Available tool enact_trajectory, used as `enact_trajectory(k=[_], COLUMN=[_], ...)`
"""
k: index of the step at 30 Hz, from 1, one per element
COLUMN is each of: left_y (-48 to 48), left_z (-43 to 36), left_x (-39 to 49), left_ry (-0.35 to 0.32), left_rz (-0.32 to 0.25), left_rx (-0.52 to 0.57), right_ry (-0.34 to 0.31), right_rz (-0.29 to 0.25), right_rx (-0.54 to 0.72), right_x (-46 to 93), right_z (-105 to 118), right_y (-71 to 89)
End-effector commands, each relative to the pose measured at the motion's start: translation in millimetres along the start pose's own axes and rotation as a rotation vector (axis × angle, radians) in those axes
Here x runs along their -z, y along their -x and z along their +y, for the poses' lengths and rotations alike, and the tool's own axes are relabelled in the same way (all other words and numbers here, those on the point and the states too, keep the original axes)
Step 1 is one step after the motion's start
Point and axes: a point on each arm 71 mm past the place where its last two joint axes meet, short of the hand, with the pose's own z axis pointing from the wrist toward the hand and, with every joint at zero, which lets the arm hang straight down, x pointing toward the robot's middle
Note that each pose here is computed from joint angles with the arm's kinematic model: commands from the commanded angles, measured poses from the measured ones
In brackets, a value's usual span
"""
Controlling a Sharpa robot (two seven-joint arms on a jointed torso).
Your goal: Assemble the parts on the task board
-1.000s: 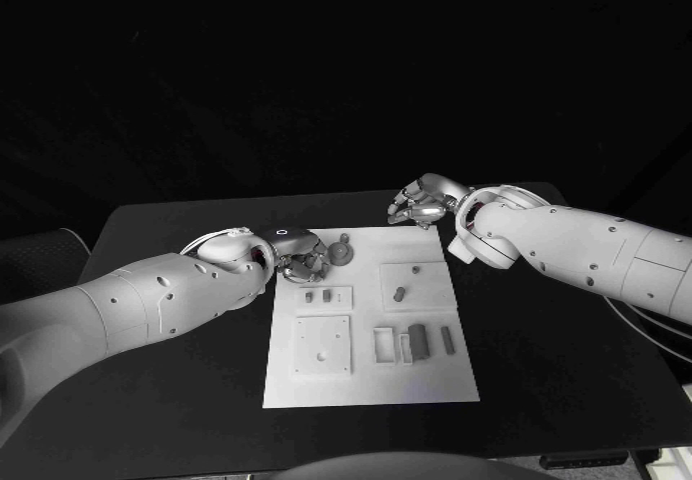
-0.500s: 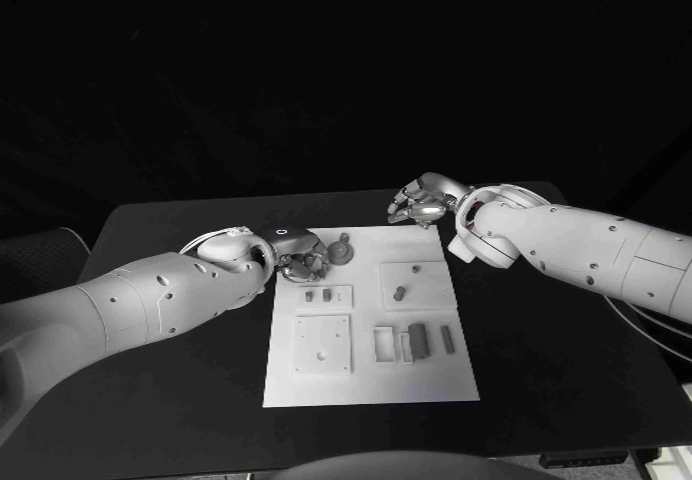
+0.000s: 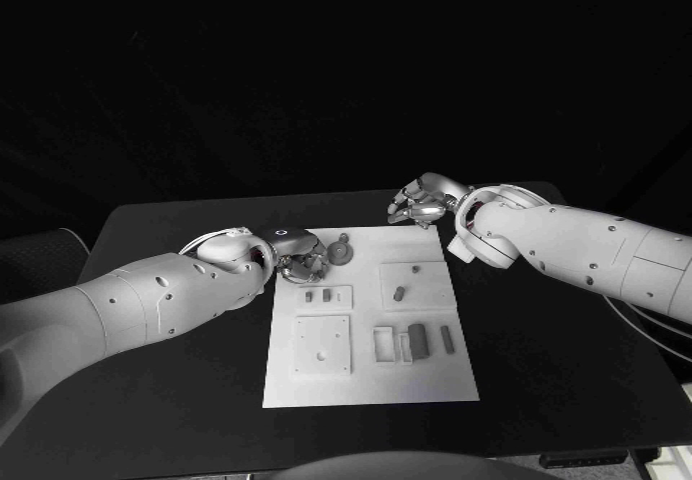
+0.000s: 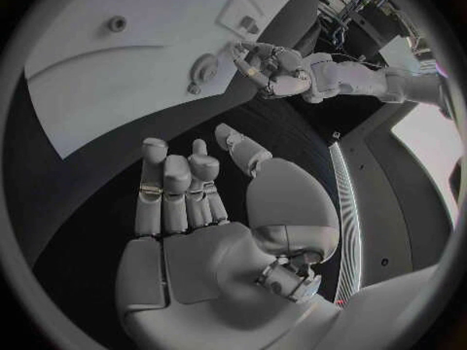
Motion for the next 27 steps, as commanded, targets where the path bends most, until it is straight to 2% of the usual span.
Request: enact_trajectory(k=[1,20,27], left_y=[-1.5,-1.8,-2.3], left_z=[-1.1,0.3,-1.7], left_x=[0.0,0.3,-0.8], left_ry=[-0.004,0.003,-0.003], left_rz=[0.018,0.022,0.027], left_rx=[-0.002,-0.006,-0.005], right_ry=[0.007,0.007,0.008], right_rz=[0.006,0.005,0.006], right_rx=[0.002,0.002,0.002], right_x=[0.0,0.0,-0.1], right_z=[0.6,0.5,0.8], right_y=[-0.3,-0.2,-0.4])
